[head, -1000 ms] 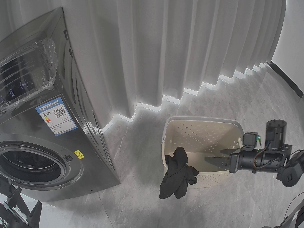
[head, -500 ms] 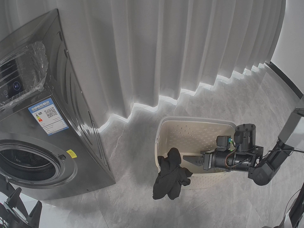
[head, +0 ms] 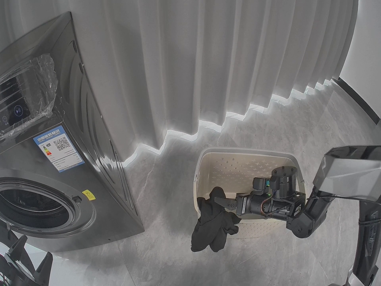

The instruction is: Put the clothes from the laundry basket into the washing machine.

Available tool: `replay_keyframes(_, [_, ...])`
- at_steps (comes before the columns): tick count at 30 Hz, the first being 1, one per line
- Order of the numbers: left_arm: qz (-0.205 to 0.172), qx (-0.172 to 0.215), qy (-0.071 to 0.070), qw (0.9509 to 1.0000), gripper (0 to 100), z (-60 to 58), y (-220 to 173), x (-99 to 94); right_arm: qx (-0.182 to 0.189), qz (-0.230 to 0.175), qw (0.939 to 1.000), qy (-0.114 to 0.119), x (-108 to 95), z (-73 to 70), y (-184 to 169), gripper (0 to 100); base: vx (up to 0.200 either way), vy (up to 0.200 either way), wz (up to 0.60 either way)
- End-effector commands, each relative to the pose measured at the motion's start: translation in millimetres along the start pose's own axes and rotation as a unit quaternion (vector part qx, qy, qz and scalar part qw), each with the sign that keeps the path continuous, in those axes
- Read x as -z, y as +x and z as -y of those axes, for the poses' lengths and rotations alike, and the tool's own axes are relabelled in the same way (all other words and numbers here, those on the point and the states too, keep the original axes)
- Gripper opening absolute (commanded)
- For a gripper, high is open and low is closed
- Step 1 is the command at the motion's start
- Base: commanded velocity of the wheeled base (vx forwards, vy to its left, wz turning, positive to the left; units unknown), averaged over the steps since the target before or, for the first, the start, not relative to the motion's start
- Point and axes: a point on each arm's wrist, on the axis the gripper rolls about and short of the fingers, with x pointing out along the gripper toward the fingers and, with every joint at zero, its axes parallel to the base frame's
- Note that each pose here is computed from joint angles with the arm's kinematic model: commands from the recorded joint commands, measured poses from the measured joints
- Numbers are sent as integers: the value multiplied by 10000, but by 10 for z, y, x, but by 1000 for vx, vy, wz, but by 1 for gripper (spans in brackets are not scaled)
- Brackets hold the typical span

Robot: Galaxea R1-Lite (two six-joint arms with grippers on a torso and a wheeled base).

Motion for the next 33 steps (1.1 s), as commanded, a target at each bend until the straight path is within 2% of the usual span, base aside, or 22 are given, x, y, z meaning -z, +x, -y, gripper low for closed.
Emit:
replay_keyframes(1, [-94, -16, -37, 9999, 100, -7, 12, 49, 26, -245, 9997, 25, 299, 100, 215, 100, 0, 0, 0])
replay_keyframes(13, [-94, -16, -37, 9999, 100, -7, 12, 49, -98, -345, 9994, -40, 381, -16, 258, 100, 0, 0, 0])
replay_keyframes(14, [-94, -16, -37, 9999, 100, -7, 12, 49, -93, -335, 9994, -42, 378, -17, 261, 0, 0, 0, 0])
replay_keyframes(26, [-94, -17, -75, 9999, 100, -7, 12, 49, -31, -135, 9998, -129, 363, -18, 181, 0, 0, 0, 0])
replay_keyframes(31, [-87, -8, -83, 9999, 100, -7, 11, 49, -201, 320, 9986, -370, 131, -191, -134, 0, 0, 0, 0])
replay_keyframes(32, [-87, -8, -83, 9999, 100, -7, 11, 49, -201, 320, 9986, -370, 131, -191, -134, 0, 0, 0, 0])
replay_keyframes(33, [-87, -8, -91, 9999, 100, -7, 11, 49, -296, 546, 9971, -433, 9, -292, -305, 0, 0, 0, 0])
